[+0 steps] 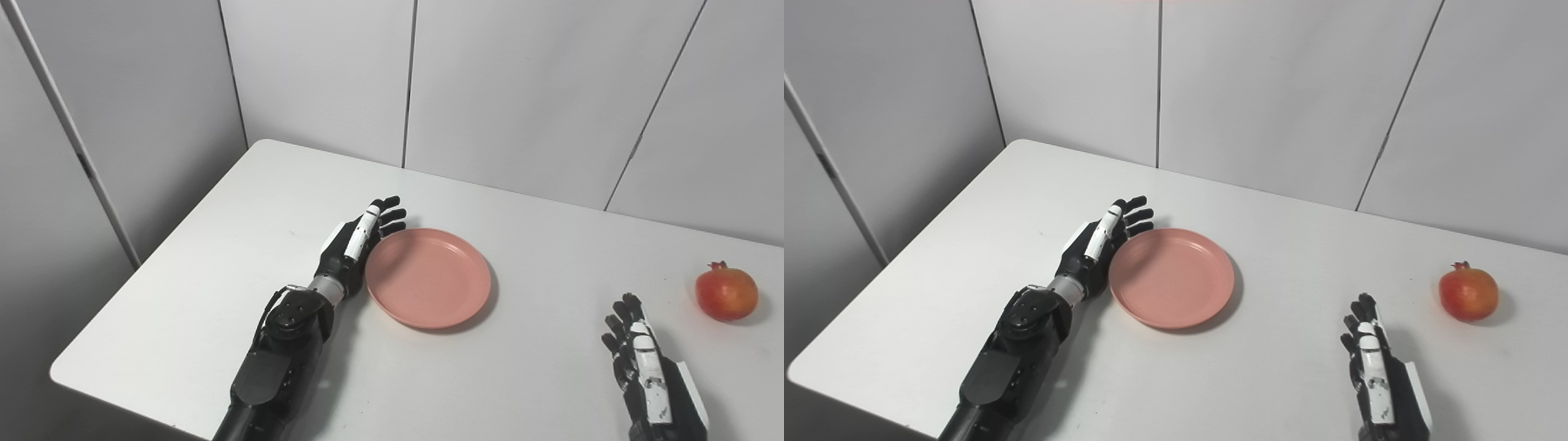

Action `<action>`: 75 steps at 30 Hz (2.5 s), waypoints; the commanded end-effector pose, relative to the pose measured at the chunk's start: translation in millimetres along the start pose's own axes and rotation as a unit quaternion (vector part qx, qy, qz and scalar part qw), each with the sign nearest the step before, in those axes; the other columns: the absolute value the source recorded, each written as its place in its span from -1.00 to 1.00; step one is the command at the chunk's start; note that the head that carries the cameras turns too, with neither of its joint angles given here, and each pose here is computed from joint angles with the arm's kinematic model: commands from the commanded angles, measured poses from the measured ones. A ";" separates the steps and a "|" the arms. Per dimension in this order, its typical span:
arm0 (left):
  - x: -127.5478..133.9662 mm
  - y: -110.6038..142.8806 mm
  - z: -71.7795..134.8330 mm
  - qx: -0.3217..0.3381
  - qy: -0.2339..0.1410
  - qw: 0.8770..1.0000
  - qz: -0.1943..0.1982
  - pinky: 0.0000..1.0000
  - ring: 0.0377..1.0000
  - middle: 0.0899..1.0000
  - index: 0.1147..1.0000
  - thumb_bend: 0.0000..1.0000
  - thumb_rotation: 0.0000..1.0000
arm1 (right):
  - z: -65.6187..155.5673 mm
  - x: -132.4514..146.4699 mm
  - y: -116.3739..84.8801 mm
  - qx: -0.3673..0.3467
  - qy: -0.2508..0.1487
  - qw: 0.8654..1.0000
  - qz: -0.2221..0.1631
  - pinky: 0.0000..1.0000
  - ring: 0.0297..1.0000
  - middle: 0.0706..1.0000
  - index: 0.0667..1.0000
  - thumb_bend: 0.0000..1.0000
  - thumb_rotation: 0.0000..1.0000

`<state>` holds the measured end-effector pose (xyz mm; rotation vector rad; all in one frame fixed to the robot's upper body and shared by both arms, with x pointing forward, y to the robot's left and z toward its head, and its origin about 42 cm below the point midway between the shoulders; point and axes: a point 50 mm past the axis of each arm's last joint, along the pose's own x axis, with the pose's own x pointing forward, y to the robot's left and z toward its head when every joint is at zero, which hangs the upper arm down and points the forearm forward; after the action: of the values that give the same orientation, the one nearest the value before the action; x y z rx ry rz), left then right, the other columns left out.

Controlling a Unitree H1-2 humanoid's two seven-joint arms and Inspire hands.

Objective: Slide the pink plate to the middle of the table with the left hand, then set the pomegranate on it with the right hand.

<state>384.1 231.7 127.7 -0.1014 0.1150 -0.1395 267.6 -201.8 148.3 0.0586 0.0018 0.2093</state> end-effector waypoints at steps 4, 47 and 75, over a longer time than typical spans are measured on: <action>6.7 -29.3 -0.6 0.002 0.011 0.999 -0.038 0.71 0.73 0.71 0.67 -0.24 1.00 | 17.6 5.7 6.0 0.003 -0.050 0.999 0.001 1.00 1.00 1.00 1.00 -0.58 1.00; -8.6 -102.7 -15.9 -0.047 0.012 0.997 -0.067 0.74 0.74 0.74 0.72 -0.22 1.00 | 27.4 10.7 17.6 0.015 -0.056 0.998 -0.001 1.00 1.00 1.00 1.00 -0.54 1.00; -11.3 -66.9 -40.3 -0.039 0.019 0.998 -0.050 0.70 0.72 0.73 0.71 -0.23 1.00 | 72.6 26.9 -12.7 -0.128 -0.164 0.976 -0.066 0.73 0.75 0.78 0.79 -0.40 1.00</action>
<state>363.7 157.8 113.1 -0.1788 0.0795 -0.2518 291.8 -211.6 192.8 -0.1535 -0.1997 0.0791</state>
